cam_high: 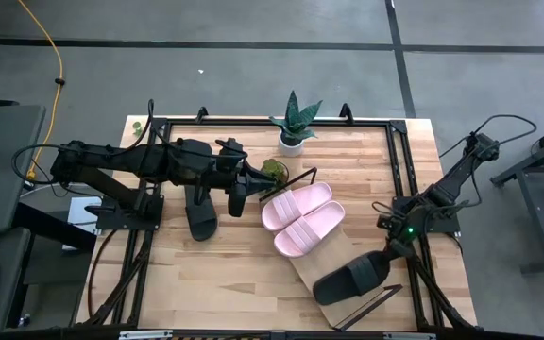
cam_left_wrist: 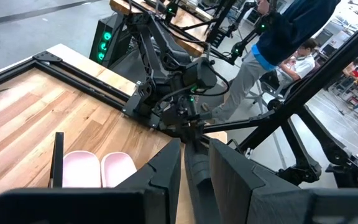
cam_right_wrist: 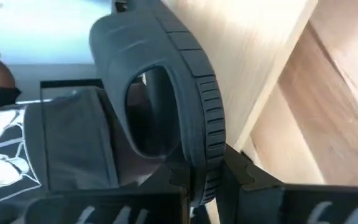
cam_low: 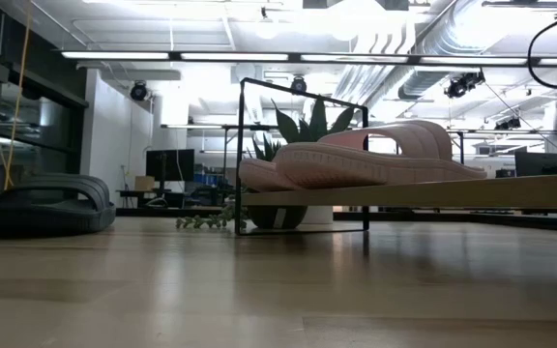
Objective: Pick and place slides into the shelf
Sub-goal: Put the right black slipper on the shelf
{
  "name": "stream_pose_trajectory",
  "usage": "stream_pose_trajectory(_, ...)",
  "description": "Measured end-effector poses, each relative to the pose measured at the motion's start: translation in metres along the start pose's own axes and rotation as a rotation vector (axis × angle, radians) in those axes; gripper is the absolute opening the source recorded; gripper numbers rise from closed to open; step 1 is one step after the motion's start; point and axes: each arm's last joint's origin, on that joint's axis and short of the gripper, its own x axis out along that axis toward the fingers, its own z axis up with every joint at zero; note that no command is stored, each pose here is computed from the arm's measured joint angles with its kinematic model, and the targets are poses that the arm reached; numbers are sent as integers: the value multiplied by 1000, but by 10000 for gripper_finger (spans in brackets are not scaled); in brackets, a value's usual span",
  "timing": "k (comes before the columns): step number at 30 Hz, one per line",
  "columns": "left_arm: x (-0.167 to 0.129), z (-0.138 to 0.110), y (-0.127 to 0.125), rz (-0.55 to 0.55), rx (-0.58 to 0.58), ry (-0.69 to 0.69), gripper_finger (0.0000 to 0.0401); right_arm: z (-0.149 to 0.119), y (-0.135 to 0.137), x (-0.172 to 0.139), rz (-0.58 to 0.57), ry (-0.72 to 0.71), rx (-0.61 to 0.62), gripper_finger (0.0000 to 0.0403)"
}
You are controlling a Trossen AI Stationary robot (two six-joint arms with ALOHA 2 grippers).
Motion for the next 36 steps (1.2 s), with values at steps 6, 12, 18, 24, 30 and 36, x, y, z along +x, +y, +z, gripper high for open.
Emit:
stream_pose_trajectory(6, 0, 0, 0, 1, 0, 1, 73, -3, -1, -1, -4, 86, 15, 16)
stream_pose_trajectory(12, 0, 0, 0, 1, 0, 1, 73, -2, -1, -1, -14, 73, 17, 16)
stream_pose_trajectory(18, 0, 0, 0, 1, 1, 1, 73, -2, -2, -1, -20, 62, 27, 16)
stream_pose_trajectory(24, 0, 0, 0, 1, 1, 1, 73, -2, -1, -1, -13, 60, -2, 16)
stream_pose_trajectory(30, 0, 0, 0, 1, 2, 0, 73, -2, 0, 1, -11, 57, -29, 16)
stream_pose_trajectory(36, 0, 0, 0, 2, 3, -1, 73, -1, 0, 8, -45, 81, -50, 16)
